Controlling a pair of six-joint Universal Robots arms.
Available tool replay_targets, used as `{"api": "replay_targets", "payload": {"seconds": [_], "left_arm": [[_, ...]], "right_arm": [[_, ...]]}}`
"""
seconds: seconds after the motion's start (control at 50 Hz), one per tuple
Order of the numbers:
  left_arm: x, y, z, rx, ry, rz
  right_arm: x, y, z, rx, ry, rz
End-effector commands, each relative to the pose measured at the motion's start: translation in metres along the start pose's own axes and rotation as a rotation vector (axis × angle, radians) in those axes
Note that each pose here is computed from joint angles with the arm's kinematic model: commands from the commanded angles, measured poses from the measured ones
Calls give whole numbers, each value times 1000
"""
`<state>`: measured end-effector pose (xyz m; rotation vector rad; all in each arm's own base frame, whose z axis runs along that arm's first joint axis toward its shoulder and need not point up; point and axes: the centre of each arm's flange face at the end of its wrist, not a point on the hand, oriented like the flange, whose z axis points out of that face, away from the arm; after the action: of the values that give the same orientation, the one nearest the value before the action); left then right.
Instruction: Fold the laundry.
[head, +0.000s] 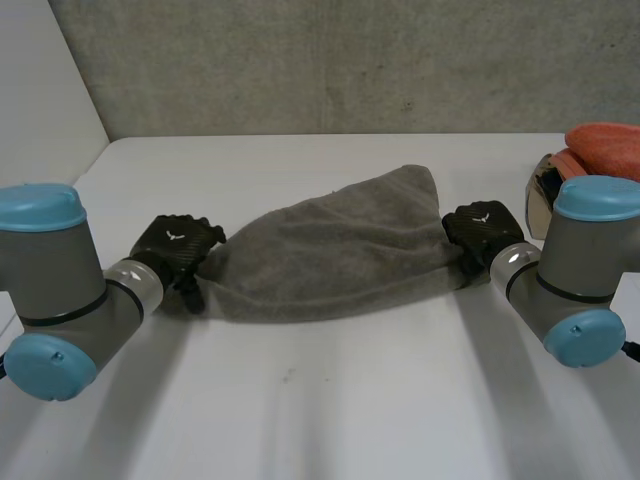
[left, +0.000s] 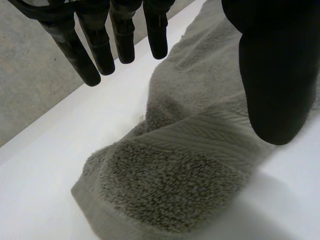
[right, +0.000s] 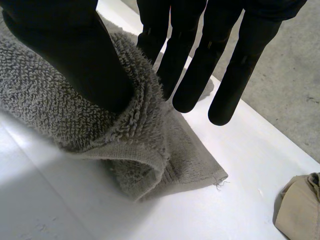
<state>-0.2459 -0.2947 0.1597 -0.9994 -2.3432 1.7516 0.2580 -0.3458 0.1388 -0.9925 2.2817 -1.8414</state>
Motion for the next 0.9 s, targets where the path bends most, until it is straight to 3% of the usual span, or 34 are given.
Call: {"api": "replay_targets", "payload": {"seconds": [0.02, 0.32, 0.44, 0.58, 0.68, 0.76, 0.9], "left_arm": [[9, 4, 3, -27, 13, 11], [10, 4, 11, -78, 2, 70], [2, -43, -23, 20, -10, 43], [-35, -107, -51, 241, -102, -60], [-57, -107, -17, 230, -141, -96], [-63, -88, 20, 148, -150, -102], [-77, -56, 70, 28, -208, -119]], "right_arm": [[4, 0, 1, 6, -1, 33], [10, -11, -15, -25, -4, 26], [24, -56, -53, -7, -2, -9], [44, -121, -88, 172, 19, -6], [21, -137, -89, 236, -54, 43], [-15, -134, -67, 266, -114, 75], [-55, -119, -24, 308, -61, 73]]}}
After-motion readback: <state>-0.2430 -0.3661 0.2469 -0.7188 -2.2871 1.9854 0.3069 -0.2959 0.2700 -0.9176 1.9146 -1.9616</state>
